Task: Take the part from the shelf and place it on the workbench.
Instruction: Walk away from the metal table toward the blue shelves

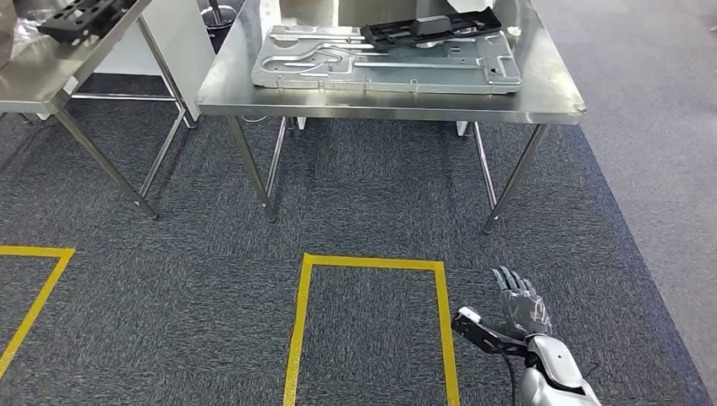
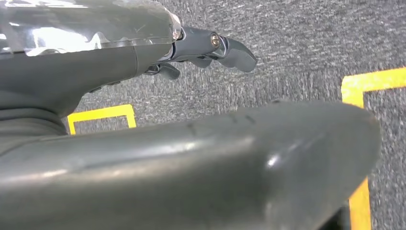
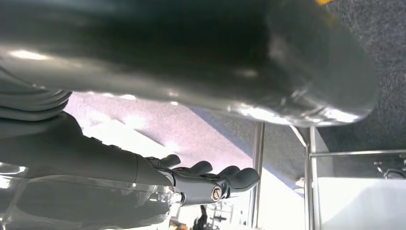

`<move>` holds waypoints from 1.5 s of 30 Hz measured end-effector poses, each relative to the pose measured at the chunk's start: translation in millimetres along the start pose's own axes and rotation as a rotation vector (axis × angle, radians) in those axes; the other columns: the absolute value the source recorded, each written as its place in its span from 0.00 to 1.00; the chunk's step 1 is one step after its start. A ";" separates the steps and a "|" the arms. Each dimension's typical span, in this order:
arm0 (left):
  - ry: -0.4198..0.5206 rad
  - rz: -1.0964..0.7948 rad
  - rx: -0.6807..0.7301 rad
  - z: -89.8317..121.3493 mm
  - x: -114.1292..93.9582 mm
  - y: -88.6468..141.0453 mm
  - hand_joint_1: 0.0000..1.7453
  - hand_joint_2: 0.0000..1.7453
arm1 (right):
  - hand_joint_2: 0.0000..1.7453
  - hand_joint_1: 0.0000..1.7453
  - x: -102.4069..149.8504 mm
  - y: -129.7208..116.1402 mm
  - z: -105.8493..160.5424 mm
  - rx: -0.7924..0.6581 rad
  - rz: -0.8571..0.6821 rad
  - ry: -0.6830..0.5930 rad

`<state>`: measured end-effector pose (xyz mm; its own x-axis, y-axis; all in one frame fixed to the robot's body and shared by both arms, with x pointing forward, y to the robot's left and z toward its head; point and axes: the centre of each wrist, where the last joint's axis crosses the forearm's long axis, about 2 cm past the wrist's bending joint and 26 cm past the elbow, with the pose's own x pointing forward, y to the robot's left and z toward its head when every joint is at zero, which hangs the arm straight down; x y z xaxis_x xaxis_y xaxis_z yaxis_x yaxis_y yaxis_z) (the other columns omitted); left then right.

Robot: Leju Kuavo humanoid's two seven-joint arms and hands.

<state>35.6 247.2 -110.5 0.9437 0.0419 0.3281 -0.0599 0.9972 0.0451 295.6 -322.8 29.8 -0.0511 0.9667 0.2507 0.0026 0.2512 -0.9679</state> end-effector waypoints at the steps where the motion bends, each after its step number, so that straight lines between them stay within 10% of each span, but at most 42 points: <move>1: 0.000 -0.002 0.001 -0.2 0.5 0.4 0.00 0.00 | 0.00 0.00 0.9 -0.5 0.2 -0.004 0.000 0.002; 45: 0.013 -0.012 -0.004 0.4 2.4 -6.2 0.00 0.00 | 0.00 0.00 -24.9 -8.8 6.9 -0.045 -0.079 0.067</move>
<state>38.1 241.0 -109.6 0.9485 0.0304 0.3153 -0.0470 0.9979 0.0452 290.0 -349.4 31.9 0.0138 0.9446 0.3280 0.0464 0.3271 -0.9439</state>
